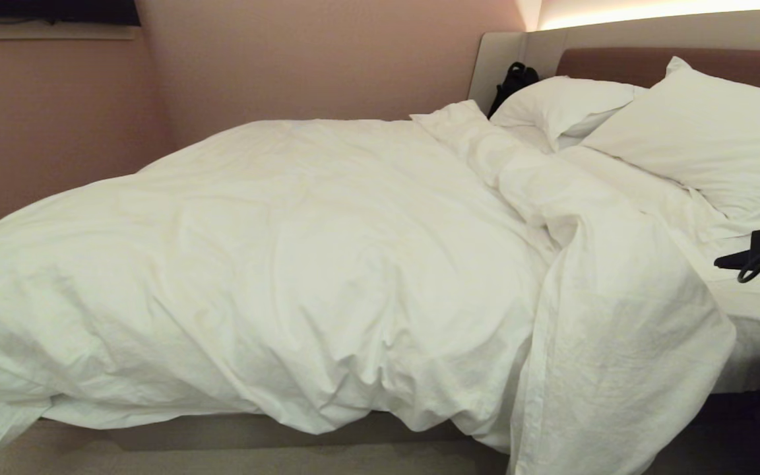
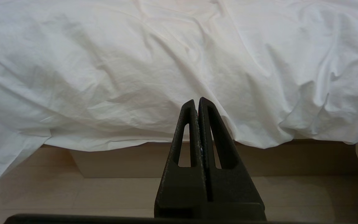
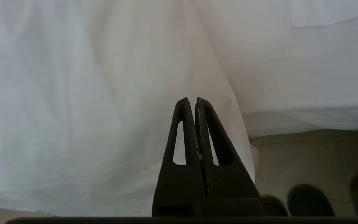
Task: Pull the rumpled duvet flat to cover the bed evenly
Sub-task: Flatten the corners of the folded blanket
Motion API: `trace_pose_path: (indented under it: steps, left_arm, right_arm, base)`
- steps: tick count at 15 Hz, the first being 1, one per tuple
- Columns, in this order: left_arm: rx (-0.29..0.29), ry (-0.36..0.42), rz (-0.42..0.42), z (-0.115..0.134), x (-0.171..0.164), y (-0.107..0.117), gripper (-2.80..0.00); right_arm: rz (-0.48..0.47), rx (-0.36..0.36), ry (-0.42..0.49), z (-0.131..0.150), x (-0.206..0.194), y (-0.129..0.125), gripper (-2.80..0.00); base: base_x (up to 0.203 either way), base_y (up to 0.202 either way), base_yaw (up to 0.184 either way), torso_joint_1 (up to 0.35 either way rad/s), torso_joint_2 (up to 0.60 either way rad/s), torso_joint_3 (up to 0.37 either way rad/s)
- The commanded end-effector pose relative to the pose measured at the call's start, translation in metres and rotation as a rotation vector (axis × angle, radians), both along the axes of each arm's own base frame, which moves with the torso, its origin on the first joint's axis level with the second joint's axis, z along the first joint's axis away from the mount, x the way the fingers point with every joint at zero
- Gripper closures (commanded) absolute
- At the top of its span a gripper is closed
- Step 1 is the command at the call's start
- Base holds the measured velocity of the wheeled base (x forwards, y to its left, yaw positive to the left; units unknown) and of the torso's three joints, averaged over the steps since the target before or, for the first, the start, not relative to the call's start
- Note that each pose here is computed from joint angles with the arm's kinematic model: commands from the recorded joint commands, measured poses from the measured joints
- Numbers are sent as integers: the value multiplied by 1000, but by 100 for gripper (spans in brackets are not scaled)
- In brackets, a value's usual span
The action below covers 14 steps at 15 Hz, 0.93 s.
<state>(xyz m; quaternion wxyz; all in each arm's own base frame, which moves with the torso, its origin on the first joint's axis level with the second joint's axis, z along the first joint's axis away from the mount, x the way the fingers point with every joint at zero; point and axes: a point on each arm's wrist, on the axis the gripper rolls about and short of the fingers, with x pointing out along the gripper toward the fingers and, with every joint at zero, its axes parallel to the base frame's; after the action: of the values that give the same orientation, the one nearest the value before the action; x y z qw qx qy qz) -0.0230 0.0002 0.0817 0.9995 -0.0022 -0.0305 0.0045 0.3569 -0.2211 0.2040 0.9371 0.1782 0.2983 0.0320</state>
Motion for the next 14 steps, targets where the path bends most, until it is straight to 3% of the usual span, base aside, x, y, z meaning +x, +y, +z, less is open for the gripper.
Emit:
trace_pose_path:
  steps: [1, 6, 9, 14]
  left_arm:
    - [-1, -1, 0, 0, 0, 0, 0]
    - [-1, 0, 0, 0, 0, 0, 0]
    - [-1, -2, 0, 0, 0, 0, 0]
    - [2, 1, -1, 0, 0, 0, 0]
  right_arm:
    - [12, -1, -17, 7, -3, 3, 0]
    - [34, -17, -49, 27, -16, 18, 0]
    - [130, 24, -92, 33, -23, 28, 0]
    - [144, 25, -92, 35, -27, 33, 0]
  base:
    - [0, 0, 0, 0, 0, 0]
    - [0, 0, 0, 0, 0, 0]
    - [0, 0, 0, 0, 0, 0]
    - [0, 0, 0, 0, 0, 0]
